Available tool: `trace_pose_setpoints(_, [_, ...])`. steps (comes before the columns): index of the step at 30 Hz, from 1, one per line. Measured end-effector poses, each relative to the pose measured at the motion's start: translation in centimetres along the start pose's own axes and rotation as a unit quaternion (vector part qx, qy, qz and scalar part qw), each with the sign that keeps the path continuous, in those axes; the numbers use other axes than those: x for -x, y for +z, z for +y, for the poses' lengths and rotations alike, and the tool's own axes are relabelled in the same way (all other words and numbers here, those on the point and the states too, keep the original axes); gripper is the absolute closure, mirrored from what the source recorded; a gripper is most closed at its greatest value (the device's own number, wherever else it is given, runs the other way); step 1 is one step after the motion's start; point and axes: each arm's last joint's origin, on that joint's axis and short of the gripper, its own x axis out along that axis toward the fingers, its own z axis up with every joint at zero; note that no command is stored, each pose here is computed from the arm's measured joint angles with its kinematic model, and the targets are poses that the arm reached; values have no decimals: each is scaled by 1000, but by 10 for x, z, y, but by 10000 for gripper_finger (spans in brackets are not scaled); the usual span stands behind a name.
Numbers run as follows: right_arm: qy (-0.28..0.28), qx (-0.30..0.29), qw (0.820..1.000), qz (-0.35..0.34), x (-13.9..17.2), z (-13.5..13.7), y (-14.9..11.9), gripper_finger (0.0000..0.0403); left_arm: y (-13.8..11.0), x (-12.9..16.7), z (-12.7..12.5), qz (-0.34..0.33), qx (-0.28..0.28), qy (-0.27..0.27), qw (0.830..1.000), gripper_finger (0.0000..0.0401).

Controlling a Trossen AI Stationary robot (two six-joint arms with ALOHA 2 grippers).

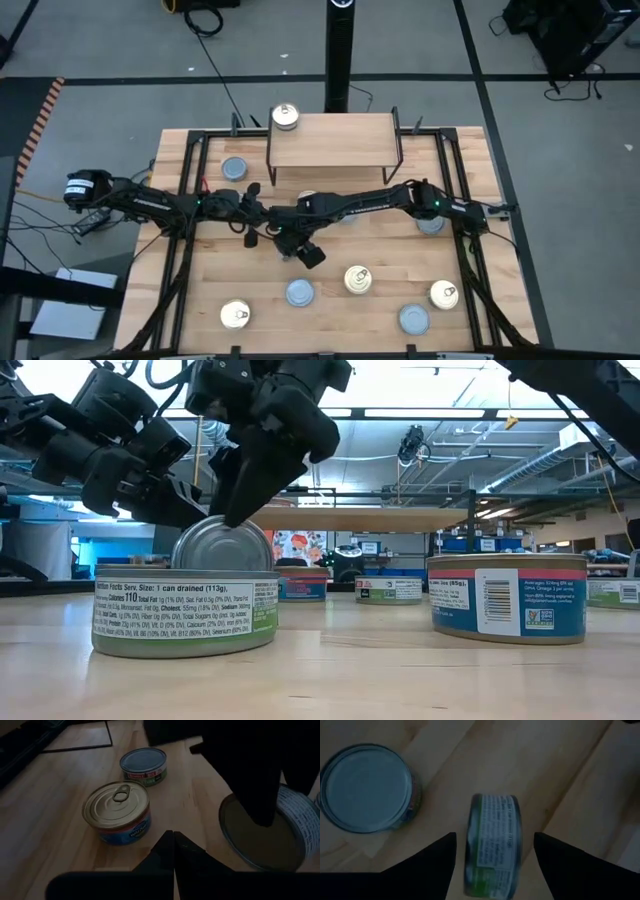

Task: Stack canned seafood by type on shelf
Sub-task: Put the green tuna can on the shelf

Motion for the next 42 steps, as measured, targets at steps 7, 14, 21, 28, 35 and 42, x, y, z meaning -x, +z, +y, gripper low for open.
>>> trace_pose_setpoints(7, [9, -19, 1000, 15, -11, -1, -5, 176, 0, 0, 0, 0, 0, 1, 1000, 400])
trace_pose_setpoints(14, [3, -35, 999, 23, -11, -2, -6, 220, 0, 0, 0, 0, 0, 1, 1000, 400])
trace_pose_setpoints(21, [-38, -31, 998, 50, 3, -2, -4, 251, 0, 0, 0, -1, 0, 1, 1000, 400])
trace_pose_setpoints(28, [-150, -7, 981, 121, 48, 8, 8, 251, 0, 0, 1, 0, 0, 9, 1000, 400])
trace_pose_setpoints(35, [-294, -61, 941, 157, 120, 21, 4, 251, 0, 0, 1, -1, 0, 10, 1000, 400])
trace_pose_setpoints(42, [-454, -155, 856, 190, 189, 3, -23, 251, 3, 0, 1, -13, 2, 12, 1000, 400])
